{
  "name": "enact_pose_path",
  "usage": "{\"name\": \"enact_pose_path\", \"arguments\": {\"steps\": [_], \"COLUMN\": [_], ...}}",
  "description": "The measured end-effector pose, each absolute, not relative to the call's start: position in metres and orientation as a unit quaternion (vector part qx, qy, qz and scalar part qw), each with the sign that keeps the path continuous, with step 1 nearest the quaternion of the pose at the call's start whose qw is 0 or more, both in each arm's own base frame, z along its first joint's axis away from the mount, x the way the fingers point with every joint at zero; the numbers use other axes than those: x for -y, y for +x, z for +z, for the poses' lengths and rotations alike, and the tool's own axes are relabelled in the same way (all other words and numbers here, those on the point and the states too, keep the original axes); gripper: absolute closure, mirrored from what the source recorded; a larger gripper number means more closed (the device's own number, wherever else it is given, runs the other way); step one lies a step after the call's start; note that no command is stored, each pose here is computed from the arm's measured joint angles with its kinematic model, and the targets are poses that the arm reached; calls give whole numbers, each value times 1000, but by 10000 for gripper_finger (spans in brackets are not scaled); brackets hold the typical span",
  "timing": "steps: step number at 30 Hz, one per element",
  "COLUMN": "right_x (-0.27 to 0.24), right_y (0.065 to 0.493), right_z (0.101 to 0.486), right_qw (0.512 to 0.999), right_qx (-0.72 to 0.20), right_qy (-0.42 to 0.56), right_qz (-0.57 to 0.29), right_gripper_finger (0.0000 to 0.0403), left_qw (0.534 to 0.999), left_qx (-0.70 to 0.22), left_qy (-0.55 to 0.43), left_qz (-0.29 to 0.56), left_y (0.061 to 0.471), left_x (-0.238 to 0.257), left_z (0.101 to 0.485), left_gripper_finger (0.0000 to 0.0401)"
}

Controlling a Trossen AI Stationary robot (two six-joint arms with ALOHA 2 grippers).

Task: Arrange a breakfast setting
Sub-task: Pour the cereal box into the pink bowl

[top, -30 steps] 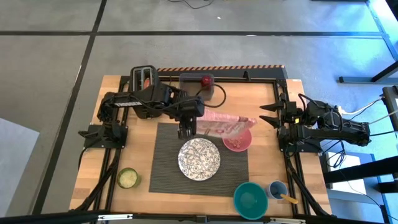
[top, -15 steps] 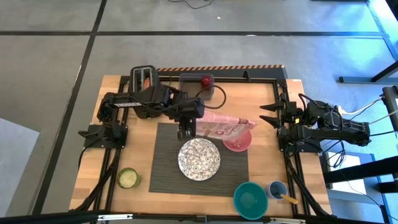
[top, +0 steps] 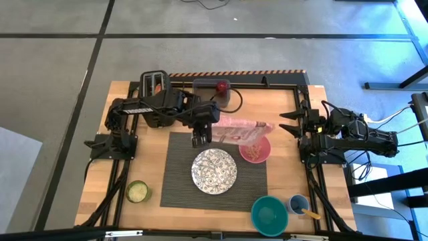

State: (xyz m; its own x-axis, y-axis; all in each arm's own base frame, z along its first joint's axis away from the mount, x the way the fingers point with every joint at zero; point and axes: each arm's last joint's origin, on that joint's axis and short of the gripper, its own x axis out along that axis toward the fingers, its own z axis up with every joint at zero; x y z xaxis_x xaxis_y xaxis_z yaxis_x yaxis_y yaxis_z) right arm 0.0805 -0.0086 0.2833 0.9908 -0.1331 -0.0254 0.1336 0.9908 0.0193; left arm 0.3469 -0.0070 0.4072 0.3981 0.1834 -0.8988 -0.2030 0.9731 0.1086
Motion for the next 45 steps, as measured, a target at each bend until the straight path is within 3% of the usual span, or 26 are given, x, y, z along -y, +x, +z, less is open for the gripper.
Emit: {"name": "enact_pose_path", "arguments": {"steps": [45], "right_x": [9], "right_y": [80], "right_z": [283], "right_qw": [998], "right_qx": [-13], "right_qy": [-2], "right_qz": [-67], "right_gripper_finger": [217], "left_qw": [833], "left_qx": [-541], "left_qy": [-46], "left_qz": [105], "left_y": [347], "left_x": [-3], "left_z": [407], "left_gripper_finger": [229]}}
